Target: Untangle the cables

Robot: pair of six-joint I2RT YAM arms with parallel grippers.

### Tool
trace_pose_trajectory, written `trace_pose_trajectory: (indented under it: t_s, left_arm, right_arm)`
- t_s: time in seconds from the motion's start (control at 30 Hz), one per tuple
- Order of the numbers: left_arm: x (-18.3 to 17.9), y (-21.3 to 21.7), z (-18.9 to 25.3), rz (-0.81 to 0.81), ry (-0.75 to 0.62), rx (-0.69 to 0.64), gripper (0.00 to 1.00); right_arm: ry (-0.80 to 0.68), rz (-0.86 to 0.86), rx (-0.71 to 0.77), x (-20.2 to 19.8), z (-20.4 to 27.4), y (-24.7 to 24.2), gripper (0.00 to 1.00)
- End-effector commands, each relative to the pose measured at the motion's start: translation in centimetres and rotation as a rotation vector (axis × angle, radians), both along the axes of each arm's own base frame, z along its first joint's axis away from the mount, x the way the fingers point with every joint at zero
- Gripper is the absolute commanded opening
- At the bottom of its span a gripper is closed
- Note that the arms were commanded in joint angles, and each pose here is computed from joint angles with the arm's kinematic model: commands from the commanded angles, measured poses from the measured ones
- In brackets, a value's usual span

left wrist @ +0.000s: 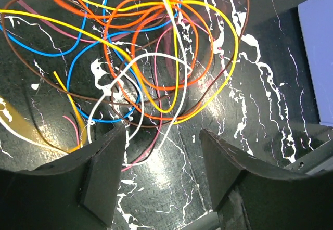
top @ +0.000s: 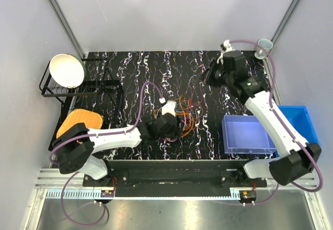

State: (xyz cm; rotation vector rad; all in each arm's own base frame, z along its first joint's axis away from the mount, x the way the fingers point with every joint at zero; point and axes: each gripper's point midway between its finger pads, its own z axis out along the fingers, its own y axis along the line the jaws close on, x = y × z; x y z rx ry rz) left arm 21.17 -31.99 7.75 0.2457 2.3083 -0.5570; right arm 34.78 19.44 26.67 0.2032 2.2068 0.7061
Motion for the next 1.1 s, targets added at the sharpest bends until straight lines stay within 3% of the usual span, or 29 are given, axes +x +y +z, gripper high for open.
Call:
trace_pose_trajectory:
  t_s: [0.0,0.13,0.17,0.23,0.27,0.47,0.63,0.73,0.8,1.0,1.07]
  left_arm:
    - [0.7,-1.8,3.9,-0.007,-0.076,-0.099,0.63]
    - [0.5,-1.5,3.8,-0.007,-0.078,-0.096,0.64]
    - [0.5,-1.5,3.8,-0.007,-0.078,-0.096,0.64]
    - [0.4,-1.4,3.7,-0.008,-0.076,-0.093,0.64]
    - [0.3,-1.5,3.8,-0.010,-0.078,-0.096,0.65]
    - [0.3,-1.0,4.5,-0.009,-0.102,-0.100,0.67]
    - [0.2,-0.5,5.9,-0.039,-0.159,-0.115,0.73]
    - [0.0,0.1,7.0,-0.065,-0.205,-0.116,0.83]
    - [-0.1,0.4,7.5,-0.085,-0.233,-0.121,0.96]
    - [-0.9,1.7,10.2,-0.181,-0.409,-0.179,0.99]
    - [-1.3,1.9,13.6,-0.210,-0.518,-0.282,0.96]
  right_arm:
    - [-0.148,0.184,0.071,-2.8,9.1,2.9,0.00]
    - [-0.277,0.269,0.120,-4.0,16.5,4.6,0.00]
    - [-0.364,0.284,0.150,-4.8,20.5,4.5,0.00]
    - [-0.382,0.318,0.167,-5.3,22.5,5.1,0.00]
    - [-0.466,0.323,0.198,-6.4,26.3,4.7,0.00]
    - [-0.564,0.395,0.255,-9.0,32.0,5.1,0.00]
    - [-0.523,0.382,0.221,-8.5,29.9,5.0,0.00]
    - [-0.472,0.361,0.181,-7.5,27.5,5.1,0.00]
    - [-0.444,0.361,0.166,-7.1,26.3,5.3,0.00]
    - [-0.438,0.371,0.152,-7.1,25.7,5.3,0.00]
    - [-0.439,0.374,0.149,-7.2,25.6,5.3,0.00]
